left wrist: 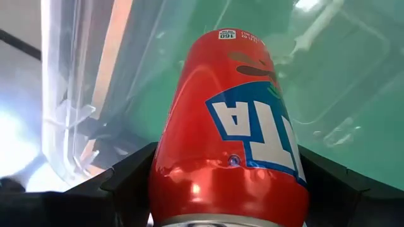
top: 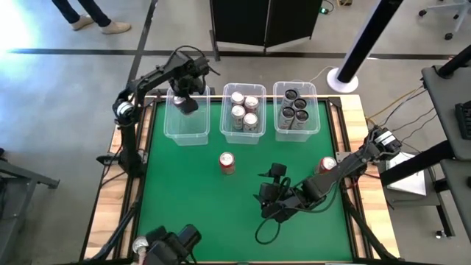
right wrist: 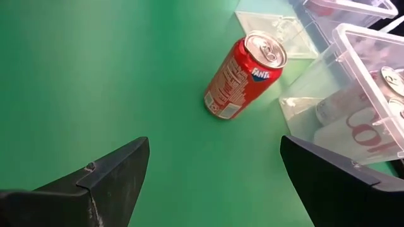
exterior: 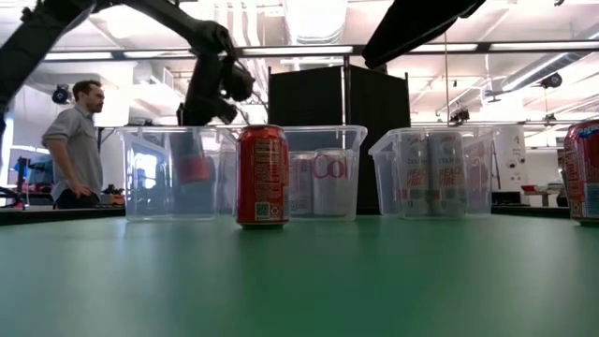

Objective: Sort soda cans
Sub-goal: Put the top left orange soda can into the left transparent bin

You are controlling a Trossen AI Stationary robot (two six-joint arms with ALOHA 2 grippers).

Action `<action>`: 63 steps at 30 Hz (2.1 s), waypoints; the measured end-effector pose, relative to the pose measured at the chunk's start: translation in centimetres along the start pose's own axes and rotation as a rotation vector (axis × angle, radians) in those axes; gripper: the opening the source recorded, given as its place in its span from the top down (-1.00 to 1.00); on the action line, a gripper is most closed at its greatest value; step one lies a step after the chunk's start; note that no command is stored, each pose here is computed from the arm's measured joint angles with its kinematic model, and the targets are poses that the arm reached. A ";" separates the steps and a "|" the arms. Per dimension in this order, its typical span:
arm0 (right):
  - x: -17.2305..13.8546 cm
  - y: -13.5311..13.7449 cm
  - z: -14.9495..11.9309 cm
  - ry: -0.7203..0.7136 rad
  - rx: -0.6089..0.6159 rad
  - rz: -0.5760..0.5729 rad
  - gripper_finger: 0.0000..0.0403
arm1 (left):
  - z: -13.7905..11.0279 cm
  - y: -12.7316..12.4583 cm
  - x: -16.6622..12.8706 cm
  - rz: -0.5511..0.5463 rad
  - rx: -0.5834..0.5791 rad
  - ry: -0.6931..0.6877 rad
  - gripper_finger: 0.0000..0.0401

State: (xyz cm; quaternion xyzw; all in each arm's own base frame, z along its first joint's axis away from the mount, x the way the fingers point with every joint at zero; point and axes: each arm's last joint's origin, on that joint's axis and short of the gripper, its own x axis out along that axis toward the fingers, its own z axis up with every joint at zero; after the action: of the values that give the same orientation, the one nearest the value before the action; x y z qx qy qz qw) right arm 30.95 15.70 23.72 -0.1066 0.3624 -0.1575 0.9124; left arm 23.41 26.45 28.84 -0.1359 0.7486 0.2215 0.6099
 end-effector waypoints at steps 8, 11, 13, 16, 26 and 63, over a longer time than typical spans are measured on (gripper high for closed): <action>0.0 0.0 -0.1 0.013 0.008 0.016 -0.75 | 2.2 0.4 3.6 -0.025 0.005 0.106 -0.42; 0.0 0.0 -0.1 0.014 0.009 0.018 -0.75 | 2.8 0.4 4.7 -0.034 0.012 0.136 -0.42; 0.0 0.0 -0.1 0.015 0.008 0.019 -0.75 | 3.1 0.4 5.3 -0.032 0.014 0.153 -0.42; 0.0 0.0 -0.1 0.015 0.008 0.019 -0.75 | 3.6 0.4 6.1 -0.030 0.014 0.173 -0.42; 0.0 0.0 -0.1 0.017 0.005 0.018 -0.75 | 3.7 0.3 6.2 -0.034 0.005 0.183 -0.42; 0.0 -0.1 -0.1 0.016 0.007 0.017 -0.75 | 3.4 -1.7 5.6 -0.097 0.031 0.167 -0.42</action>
State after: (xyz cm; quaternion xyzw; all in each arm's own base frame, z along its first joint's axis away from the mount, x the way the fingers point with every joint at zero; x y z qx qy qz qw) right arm 30.87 15.64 23.69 -0.0988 0.3702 -0.1519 0.9111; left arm 25.91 27.11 22.60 -0.1805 0.7927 0.1683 0.5574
